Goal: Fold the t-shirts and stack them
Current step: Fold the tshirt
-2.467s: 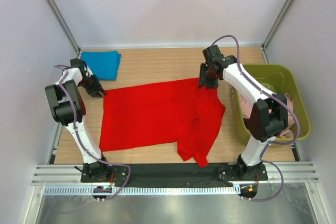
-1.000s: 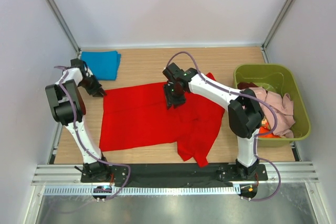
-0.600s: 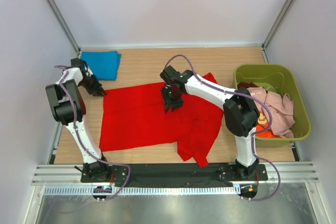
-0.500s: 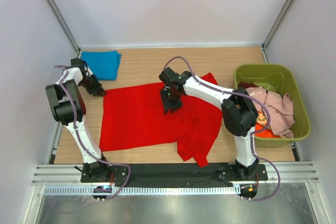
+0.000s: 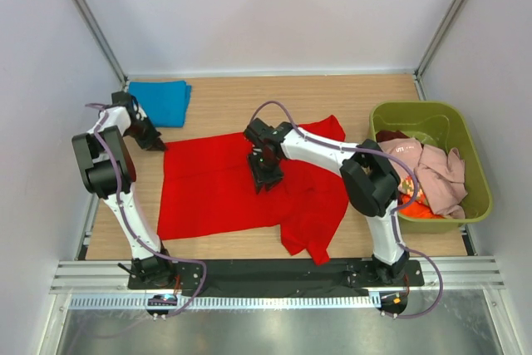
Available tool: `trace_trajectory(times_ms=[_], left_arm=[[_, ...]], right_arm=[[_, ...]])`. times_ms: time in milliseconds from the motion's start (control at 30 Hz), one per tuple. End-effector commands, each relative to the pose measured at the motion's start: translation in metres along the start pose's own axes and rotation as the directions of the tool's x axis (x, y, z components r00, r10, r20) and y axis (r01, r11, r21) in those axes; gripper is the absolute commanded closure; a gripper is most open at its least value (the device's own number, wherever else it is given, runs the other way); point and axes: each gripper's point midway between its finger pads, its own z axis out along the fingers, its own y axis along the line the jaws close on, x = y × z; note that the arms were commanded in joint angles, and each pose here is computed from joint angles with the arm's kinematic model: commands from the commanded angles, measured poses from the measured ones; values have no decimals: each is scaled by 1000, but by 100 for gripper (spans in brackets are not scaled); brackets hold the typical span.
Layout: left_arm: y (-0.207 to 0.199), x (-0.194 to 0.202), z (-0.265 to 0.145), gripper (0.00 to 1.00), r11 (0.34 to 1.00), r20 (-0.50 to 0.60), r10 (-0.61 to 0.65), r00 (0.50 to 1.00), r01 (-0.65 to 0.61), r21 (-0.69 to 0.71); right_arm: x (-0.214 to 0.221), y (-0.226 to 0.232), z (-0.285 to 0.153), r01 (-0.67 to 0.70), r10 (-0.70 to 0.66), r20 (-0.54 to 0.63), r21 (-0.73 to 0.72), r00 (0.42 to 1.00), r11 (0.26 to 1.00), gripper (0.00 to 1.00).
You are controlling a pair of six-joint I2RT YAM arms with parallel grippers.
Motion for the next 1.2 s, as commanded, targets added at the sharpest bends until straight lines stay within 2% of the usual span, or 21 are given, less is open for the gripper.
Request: trace_trajectory(times_ms=[0,200,300,400,533,567,600,633,767,933,1167], left_arm=[[-22,-31,-29,92,999,130,25,991,-30,38],[-28,-36,-38,92,998,162,10,987,-20,55],[-29,-41,-40,94,999,182,2,983,-12,53],[-31,-43,-38,97,998,178,2,984,-13,65],[-32,-39,-34,96,998,161,3,987,-14,67],[-30,-36,-34,94,998,155,6,988,-15,53],[-28,-35,-35,86,999,155,13,988,-21,45],[-25,-34,-34,82,999,156,17,988,-23,36],[-14,-23,-31,75,1000,130,30,991,-30,-4],[-9,-12,-23,75,999,113,31,993,-30,-12],[-7,-10,-17,82,999,106,40,994,-39,-13]], right_arm=[[1,7,7,20,-20,-1,-6,1000,1000,60],[12,-7,29,-10,12,-42,49,999,999,66],[20,-12,40,-36,40,-67,58,997,998,73],[25,-10,46,-60,63,-83,41,995,997,76],[25,-10,46,-65,68,-86,40,994,997,77],[25,-10,47,-63,67,-86,40,994,997,77],[24,-9,45,-66,69,-82,37,994,997,77],[23,-8,46,-67,70,-80,35,994,997,76],[22,-6,47,-73,75,-80,26,994,997,76],[23,-5,49,-74,75,-86,21,993,997,76],[22,-3,49,-76,77,-84,10,994,997,76]])
